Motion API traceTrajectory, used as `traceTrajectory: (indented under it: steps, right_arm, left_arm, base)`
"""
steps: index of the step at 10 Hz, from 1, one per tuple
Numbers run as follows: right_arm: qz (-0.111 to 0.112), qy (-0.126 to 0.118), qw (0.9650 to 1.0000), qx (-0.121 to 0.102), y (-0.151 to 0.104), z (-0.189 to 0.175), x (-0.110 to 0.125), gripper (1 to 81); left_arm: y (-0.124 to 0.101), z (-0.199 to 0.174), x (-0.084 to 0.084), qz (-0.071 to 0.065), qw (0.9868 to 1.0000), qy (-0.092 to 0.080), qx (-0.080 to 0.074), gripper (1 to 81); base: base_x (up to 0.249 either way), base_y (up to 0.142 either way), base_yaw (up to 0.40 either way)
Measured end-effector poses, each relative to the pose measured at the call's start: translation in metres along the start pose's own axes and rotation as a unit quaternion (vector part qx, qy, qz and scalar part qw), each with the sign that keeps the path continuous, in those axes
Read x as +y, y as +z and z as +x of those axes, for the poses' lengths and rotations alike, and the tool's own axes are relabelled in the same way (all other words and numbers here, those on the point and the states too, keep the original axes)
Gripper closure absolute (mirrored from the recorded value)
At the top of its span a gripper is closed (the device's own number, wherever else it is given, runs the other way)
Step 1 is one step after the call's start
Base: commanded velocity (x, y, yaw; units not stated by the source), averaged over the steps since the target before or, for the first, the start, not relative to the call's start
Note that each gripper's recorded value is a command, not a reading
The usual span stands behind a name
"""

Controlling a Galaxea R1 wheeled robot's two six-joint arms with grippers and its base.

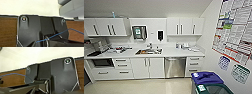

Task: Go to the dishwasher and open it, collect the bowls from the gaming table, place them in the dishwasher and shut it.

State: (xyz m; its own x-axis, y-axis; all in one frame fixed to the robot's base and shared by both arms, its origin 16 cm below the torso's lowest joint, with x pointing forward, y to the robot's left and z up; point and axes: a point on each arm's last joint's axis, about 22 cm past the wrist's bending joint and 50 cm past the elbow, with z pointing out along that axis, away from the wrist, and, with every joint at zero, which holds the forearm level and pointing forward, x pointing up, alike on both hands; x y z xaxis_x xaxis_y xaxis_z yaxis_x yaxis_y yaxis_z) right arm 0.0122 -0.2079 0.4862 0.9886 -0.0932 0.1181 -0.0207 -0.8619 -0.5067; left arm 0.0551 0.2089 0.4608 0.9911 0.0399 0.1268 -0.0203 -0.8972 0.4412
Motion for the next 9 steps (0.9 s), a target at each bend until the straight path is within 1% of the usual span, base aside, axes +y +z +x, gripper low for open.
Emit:
traceTrajectory:
  steps: [5, 6, 9]
  right_arm:
    - [0.002, 0.0, 1.0, 0.0, 0.002, 0.0, -0.003, 1.0]
    - [0.002, 0.0, 1.0, 0.0, 0.002, 0.0, -0.003, 1.0]
    - [0.003, 0.0, 1.0, -0.002, 0.002, -0.006, -0.004, 1.0]
  left_arm:
    - [0.0, 0.001, 0.0, 0.0, 1.0, 0.0, 0.0, 1.0]
    - [-0.001, 0.001, -0.002, 0.002, 1.0, 0.0, 0.001, 1.0]
    - [-0.003, -0.01, -0.005, 0.004, 1.0, -0.001, -0.005, 1.0]
  base:
    - [0.106, 0.0, 0.0]
    - [0.106, 0.0, 0.0]
    - [0.106, 0.0, 0.0]
